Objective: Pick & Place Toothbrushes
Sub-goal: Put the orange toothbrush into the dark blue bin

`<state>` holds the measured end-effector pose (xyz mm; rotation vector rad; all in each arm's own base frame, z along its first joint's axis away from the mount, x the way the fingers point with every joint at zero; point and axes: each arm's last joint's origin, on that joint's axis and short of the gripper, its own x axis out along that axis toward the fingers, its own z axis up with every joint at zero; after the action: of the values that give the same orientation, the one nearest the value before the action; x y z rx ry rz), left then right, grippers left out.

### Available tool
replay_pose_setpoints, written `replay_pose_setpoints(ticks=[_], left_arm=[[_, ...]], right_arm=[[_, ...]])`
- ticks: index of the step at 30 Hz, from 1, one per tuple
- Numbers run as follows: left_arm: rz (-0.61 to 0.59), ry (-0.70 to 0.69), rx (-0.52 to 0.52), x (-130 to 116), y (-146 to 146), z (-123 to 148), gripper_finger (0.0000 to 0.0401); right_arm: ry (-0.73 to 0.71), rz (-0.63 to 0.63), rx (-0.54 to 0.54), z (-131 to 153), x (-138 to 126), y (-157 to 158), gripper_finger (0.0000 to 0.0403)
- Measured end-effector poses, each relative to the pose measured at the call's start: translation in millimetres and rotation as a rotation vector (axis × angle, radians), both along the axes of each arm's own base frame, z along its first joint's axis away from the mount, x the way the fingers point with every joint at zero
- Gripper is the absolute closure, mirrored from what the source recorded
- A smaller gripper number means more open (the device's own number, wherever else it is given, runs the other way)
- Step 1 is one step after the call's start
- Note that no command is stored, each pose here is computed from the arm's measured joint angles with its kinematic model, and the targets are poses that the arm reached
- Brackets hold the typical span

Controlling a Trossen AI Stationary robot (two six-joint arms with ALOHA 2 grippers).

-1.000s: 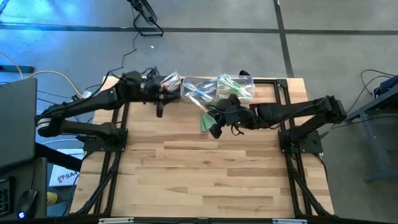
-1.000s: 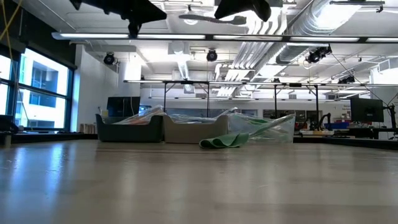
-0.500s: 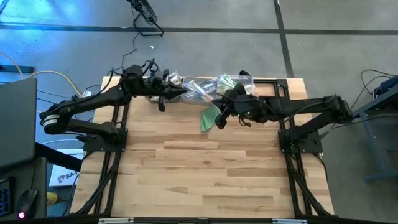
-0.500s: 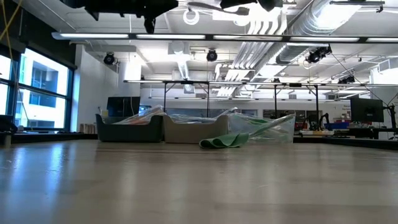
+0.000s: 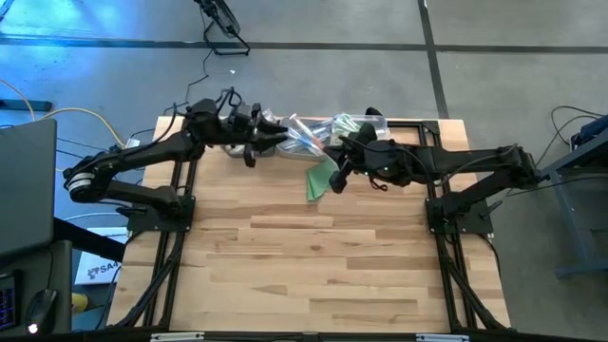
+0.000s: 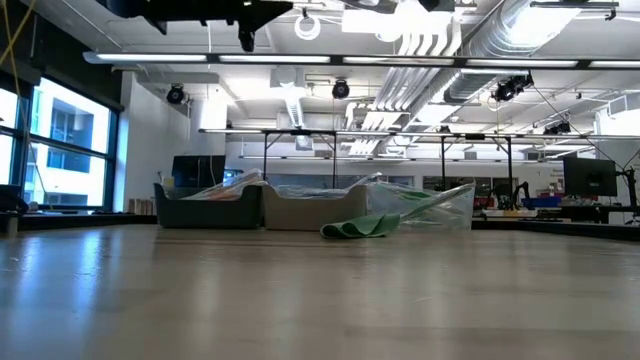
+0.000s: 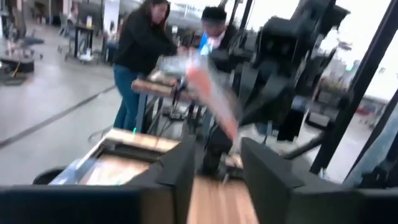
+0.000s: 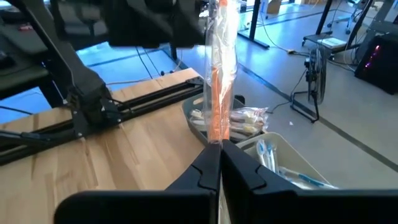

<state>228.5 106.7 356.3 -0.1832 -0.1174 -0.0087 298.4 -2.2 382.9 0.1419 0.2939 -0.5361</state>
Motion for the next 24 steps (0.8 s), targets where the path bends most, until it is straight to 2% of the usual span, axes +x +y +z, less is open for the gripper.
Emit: replay_pose_setpoints(ticks=[4,8,13,18,24], left_arm=[[-0.019,-0.067,-0.074,6.0,2.7,2.3,0.0227],[-0.045,-0.079,-0.148,15.8,7.5,-3.7,0.02],[-0.078,-0.097,-0.178,24.9,9.7,-8.7,0.0196],[-0.106,-0.173,-0.137,31.9,5.6,-6.1,0.0196],[-0.075,-0.191,-0.136,36.4,4.5,-6.3,0.0196]], right_arm=[[0.007,0.002,-0.001,-1.2,1.0,0.1,0.0399],[0.001,0.002,-0.001,-0.7,1.0,0.2,0.0399],[0.0,0.002,-0.001,-0.6,1.1,0.2,0.0399],[0.001,0.024,0.008,-0.7,1.4,0.8,0.0399],[0.001,0.027,0.009,-0.8,1.4,0.9,0.0399]])
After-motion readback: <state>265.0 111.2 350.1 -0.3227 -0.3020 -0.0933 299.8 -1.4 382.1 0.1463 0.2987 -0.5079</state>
